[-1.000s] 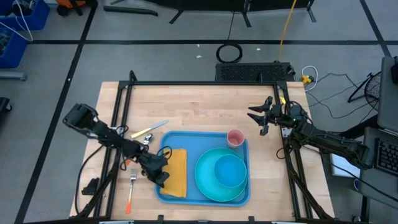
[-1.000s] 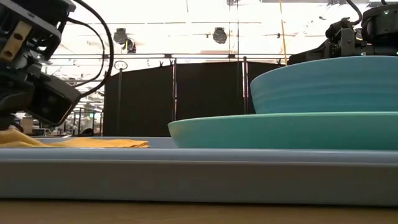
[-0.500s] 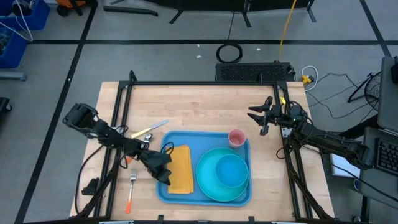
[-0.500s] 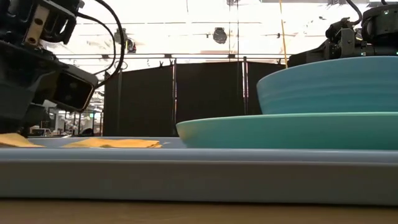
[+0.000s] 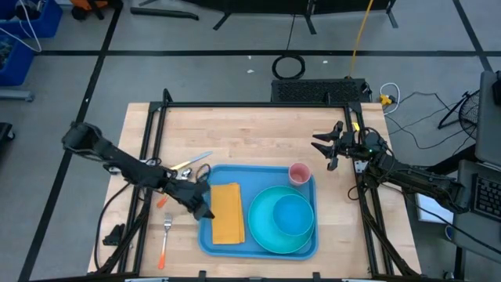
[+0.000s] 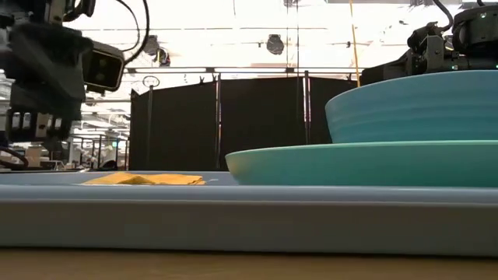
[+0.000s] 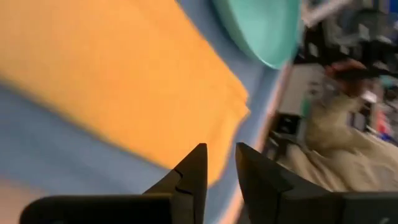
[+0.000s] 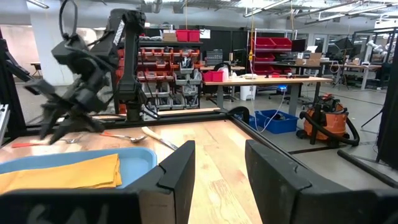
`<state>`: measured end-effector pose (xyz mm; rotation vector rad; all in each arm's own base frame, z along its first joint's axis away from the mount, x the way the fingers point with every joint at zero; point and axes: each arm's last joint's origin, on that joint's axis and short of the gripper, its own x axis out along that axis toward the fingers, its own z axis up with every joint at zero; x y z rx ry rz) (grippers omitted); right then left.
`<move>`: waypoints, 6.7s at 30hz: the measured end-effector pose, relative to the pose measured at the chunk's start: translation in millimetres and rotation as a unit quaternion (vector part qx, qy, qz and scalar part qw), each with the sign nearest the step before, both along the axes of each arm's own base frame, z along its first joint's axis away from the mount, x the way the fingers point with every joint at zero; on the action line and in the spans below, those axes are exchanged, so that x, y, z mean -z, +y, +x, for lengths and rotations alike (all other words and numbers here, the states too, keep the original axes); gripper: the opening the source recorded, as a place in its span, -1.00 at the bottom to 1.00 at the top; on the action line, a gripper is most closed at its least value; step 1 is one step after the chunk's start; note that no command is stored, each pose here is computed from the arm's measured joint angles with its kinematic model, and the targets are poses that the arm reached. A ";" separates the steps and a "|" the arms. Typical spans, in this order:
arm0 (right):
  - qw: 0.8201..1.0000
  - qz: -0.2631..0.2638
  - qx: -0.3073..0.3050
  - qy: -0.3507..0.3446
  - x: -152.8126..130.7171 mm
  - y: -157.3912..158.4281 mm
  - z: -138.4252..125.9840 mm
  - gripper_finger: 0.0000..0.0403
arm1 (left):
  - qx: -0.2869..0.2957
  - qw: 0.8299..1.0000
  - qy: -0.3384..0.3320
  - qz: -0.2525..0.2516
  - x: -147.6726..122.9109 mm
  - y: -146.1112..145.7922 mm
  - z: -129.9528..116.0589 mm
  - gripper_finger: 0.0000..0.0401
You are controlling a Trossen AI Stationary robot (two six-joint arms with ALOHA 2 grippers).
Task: Set up tray
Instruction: Put the orange fork on the yellow napkin to the left of the green plate on the blue tray
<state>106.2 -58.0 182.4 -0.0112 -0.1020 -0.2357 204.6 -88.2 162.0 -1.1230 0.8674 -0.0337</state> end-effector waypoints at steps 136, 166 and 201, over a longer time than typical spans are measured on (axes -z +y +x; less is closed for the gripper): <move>0.998 0.049 -0.009 -0.041 -5.8 0.4 -0.7 -0.35 | -0.219 0.936 0.239 0.135 -53.4 -19.4 43.9 -0.95; 0.997 0.061 -0.010 -0.044 -5.7 0.5 -0.7 -0.35 | -0.283 0.928 0.243 0.024 1.3 -41.4 70.5 -0.95; 0.997 0.061 -0.011 -0.043 -5.6 0.5 -0.6 -0.35 | -0.262 0.920 0.291 0.006 1.8 -43.2 63.9 -0.90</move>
